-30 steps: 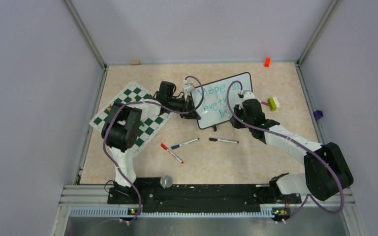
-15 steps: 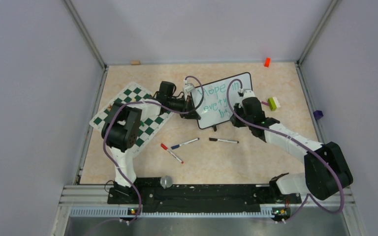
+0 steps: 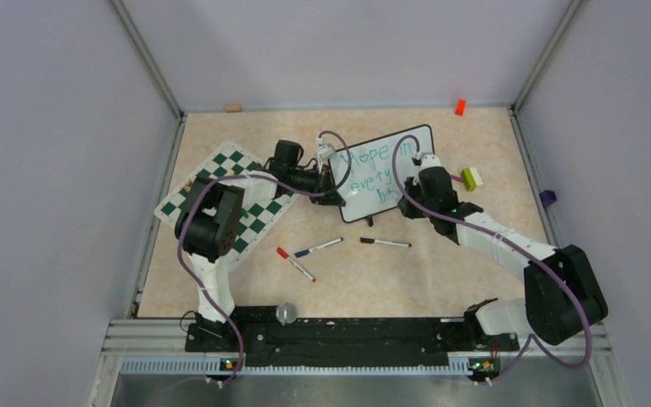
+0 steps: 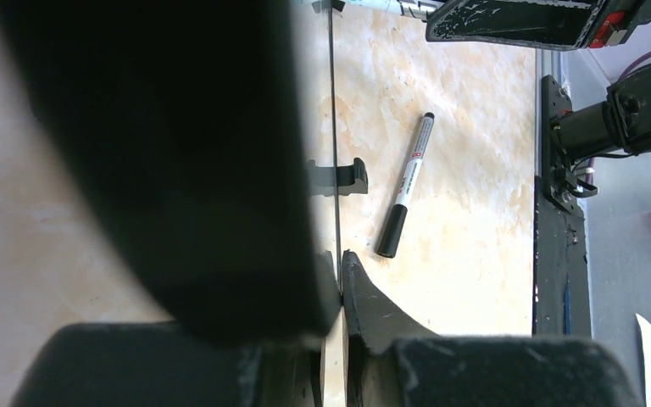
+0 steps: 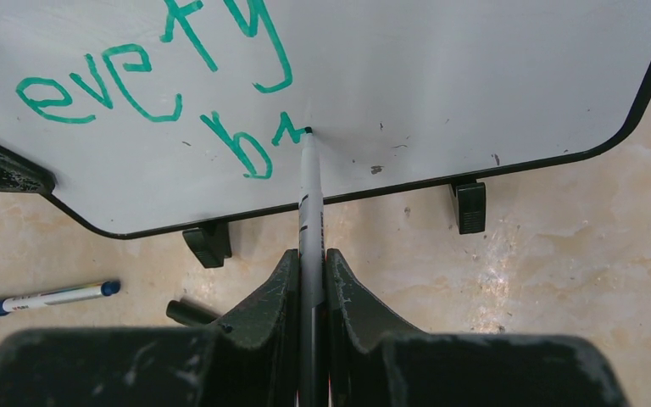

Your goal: Write a sentence on the whiteboard

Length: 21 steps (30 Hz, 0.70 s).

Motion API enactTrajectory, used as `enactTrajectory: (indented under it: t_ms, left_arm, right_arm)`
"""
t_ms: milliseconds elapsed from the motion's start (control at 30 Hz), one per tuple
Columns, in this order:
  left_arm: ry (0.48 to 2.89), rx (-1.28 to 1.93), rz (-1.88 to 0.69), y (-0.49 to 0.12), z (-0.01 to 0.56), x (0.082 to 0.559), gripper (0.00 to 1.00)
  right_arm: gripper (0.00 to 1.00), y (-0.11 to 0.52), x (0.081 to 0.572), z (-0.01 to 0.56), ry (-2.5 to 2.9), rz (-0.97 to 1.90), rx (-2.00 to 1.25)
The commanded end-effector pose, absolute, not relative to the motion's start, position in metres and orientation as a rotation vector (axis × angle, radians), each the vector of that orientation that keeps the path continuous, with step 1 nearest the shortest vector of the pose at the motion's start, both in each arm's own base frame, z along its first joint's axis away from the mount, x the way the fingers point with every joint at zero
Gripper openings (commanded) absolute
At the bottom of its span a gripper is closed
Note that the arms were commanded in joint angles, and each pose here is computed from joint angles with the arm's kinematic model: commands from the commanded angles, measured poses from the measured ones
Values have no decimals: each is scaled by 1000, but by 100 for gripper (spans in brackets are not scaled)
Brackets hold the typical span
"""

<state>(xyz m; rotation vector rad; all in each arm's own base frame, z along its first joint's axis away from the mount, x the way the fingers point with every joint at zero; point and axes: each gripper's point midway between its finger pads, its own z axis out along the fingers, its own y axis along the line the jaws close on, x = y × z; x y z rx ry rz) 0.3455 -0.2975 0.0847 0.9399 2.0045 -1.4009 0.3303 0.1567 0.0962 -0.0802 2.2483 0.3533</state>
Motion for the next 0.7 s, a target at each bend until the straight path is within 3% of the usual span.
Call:
enactTrajectory:
  t_ms: [0, 667]
  left_arm:
    - [1995, 1000, -1388, -303, 83, 336, 0]
    - [1995, 1000, -1385, -303, 82, 337, 0]
  right_arm:
    - [0, 149, 351, 118, 2178, 315, -28]
    - [0, 151, 340, 142, 2122, 374, -69]
